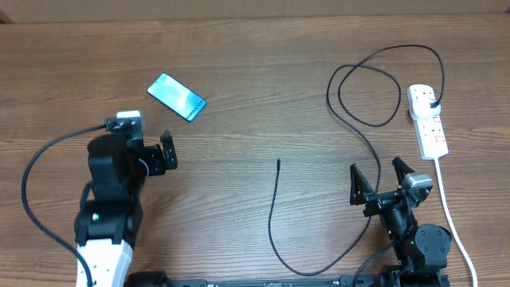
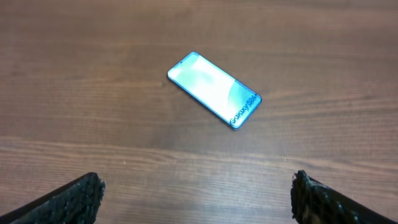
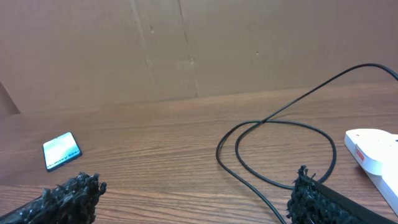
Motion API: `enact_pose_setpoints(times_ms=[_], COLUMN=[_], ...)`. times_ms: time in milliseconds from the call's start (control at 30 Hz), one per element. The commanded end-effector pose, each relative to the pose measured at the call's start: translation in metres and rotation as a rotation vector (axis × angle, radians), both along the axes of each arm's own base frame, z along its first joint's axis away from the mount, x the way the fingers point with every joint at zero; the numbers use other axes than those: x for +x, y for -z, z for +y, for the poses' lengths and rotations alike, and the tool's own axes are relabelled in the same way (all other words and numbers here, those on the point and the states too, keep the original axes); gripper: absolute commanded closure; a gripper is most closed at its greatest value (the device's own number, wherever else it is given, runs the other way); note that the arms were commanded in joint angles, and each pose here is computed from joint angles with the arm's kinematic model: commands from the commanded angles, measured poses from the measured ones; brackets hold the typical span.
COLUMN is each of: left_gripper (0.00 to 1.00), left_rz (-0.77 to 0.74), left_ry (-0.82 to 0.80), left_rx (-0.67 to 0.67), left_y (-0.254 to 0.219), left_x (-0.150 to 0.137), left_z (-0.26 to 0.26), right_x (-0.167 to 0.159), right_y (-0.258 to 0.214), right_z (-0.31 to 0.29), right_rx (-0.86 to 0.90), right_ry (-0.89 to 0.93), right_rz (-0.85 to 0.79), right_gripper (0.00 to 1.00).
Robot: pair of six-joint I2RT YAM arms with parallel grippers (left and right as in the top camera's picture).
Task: Plug charger to phone and switch on socket
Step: 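Move the left gripper forward toward the phone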
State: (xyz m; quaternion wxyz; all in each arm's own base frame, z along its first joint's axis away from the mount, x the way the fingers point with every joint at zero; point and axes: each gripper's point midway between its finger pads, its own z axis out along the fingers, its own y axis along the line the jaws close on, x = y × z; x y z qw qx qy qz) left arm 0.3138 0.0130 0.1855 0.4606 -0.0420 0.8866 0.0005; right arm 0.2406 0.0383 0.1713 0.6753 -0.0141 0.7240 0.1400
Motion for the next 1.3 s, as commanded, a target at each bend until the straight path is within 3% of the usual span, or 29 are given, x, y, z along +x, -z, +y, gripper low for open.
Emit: enact_pose_setpoints(times_ms=[0, 467, 900, 1267], left_gripper=[0.0, 0.0, 0.0, 0.0], left_rz=[0.034, 0.241, 0.479, 0.497], left_ry=[-0.009, -0.011, -0.013, -0.013], left_rx=[-0.019, -0.027, -0.036, -0.037], left_y=[-0.012, 0.003, 0.043, 0.049], left_x=[0.011, 0.027, 0.021, 0.021], left_z=[0.002, 0.002, 0.002, 0.002], right_x=[0.0, 0.0, 0.0, 0.0], right_y=[0.0, 0.0, 0.0, 0.0], right_z=[-0.001, -0.001, -0.001, -0.001], right_rx=[-0.004, -0.004, -0.004, -0.004], right_ry=[0.007, 0.007, 0.007, 0.007], right_rz=[-0.006, -0.005, -0.006, -0.006], right_gripper=[0.0, 0.0, 0.0, 0.0])
